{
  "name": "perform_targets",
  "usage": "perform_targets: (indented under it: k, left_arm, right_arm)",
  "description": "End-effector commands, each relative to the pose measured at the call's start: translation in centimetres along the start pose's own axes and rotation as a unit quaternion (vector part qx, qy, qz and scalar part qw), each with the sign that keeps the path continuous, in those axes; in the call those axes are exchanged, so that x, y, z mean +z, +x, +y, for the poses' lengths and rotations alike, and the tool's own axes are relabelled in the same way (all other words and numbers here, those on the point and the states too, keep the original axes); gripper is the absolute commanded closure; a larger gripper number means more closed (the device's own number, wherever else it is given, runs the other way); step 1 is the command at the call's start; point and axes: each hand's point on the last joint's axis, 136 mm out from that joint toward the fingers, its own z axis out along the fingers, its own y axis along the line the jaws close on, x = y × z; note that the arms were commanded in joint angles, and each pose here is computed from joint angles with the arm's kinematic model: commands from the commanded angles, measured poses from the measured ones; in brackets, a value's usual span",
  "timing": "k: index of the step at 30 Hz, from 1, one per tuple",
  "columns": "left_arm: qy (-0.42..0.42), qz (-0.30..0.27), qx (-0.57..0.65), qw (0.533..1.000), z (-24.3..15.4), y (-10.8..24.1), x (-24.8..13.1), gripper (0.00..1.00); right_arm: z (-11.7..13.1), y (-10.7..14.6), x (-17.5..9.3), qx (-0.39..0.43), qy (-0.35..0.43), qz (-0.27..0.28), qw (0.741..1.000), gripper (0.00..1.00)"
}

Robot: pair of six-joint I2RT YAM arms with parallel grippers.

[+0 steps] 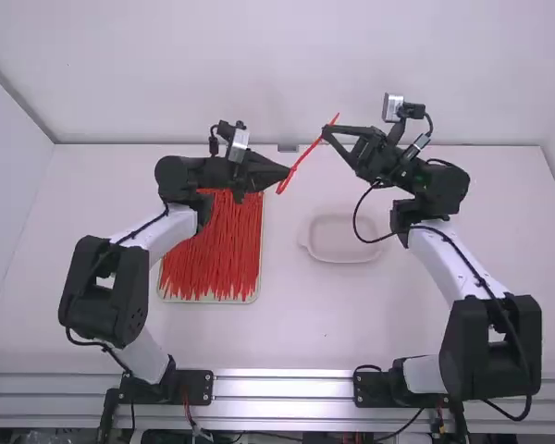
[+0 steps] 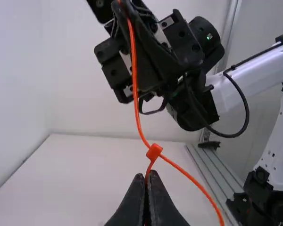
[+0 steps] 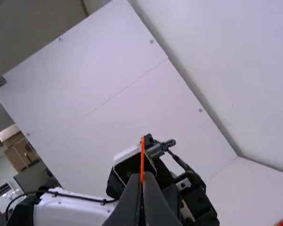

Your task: Fasten the cable tie

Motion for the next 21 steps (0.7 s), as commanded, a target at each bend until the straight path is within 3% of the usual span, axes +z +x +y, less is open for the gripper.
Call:
perform_targets:
  k: [1, 11, 21]
  left_arm:
    - [0.022, 0.026, -0.011, 0.999, -1.1, 2.0, -0.4, 0.98]
    - [0.018, 0.028, -0.034, 0.999, -1.3, 3.6, -0.7, 0.98]
    - [0.017, 0.029, -0.040, 0.999, -1.3, 3.8, -0.7, 0.98]
  right_arm:
    - [1.2, -4.1, -1.1, -0.023, 0.006, -0.077, 0.997, 1.00]
    - [2.2, -6.6, -2.3, -0.048, 0.008, -0.091, 0.995, 1.00]
    - [2.7, -6.9, -2.2, -0.048, 0.004, -0.088, 0.995, 1.00]
